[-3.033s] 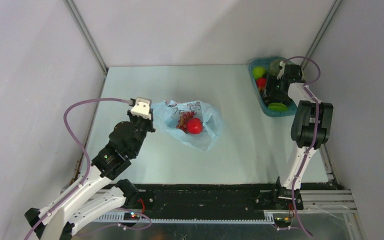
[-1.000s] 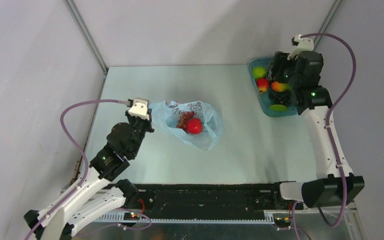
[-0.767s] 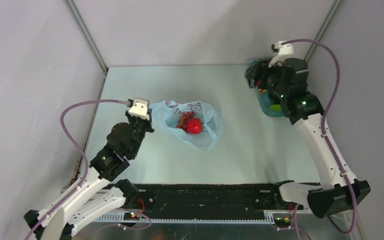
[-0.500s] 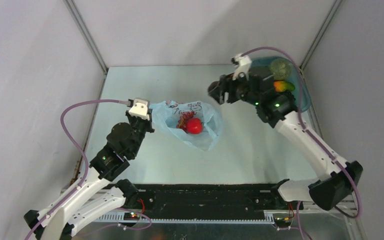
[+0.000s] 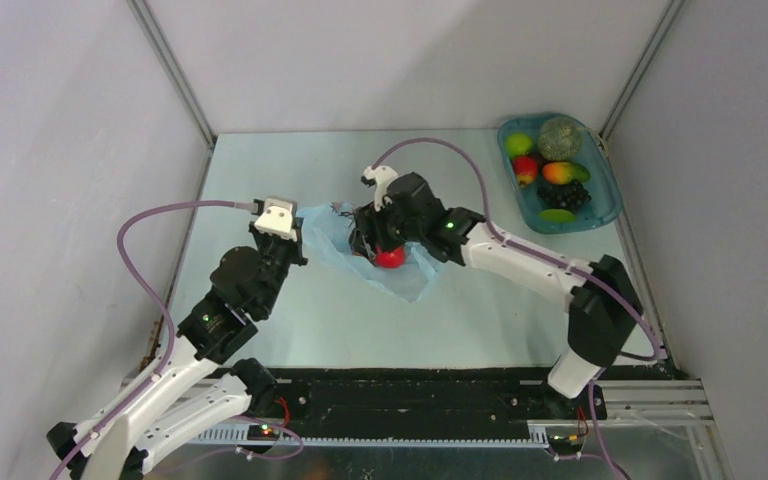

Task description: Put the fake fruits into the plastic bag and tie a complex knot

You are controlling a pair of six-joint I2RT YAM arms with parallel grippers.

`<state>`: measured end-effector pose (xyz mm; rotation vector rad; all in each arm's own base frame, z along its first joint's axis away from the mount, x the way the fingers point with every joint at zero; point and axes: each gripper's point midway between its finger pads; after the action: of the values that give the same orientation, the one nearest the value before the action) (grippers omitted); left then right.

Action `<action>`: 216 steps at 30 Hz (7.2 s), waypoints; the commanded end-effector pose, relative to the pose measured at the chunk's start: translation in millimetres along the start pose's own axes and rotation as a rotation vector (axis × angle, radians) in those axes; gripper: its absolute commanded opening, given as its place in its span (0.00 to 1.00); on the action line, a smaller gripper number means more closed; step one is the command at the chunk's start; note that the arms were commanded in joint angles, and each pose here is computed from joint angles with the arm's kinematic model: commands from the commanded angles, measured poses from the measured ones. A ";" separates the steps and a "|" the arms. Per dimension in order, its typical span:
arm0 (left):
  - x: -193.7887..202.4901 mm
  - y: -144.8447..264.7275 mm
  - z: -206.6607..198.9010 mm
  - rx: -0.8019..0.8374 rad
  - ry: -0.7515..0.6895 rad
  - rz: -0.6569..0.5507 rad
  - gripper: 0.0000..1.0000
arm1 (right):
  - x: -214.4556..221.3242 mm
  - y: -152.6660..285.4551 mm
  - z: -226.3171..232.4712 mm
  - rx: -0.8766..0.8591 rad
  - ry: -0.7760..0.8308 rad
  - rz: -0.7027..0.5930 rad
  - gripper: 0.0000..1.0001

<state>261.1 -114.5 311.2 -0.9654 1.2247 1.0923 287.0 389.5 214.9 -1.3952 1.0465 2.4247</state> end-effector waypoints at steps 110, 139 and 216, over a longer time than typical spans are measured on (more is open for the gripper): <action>15.7 -17.6 -7.9 -0.009 -0.040 0.048 0.00 | 10.5 105.3 -577.7 1.089 -0.768 -0.265 0.57; 9.2 -13.1 -4.3 -0.015 -0.024 0.027 0.00 | 30.2 101.1 -581.8 1.064 -0.915 -0.247 0.20; -1.6 -6.3 -6.7 0.016 0.020 -0.009 0.00 | 36.8 5.6 -86.4 0.472 0.344 0.116 0.07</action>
<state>266.0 -122.8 301.3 -0.9259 1.2443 1.1064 305.7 353.0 161.3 -1.6795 1.4927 1.9992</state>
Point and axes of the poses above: each gripper's point midway between its finger pads, its own y axis back along the fingers, its own z axis along the line the jaws close on, x = y × z, and after that the axes turned 1 degree about -y, right-handed
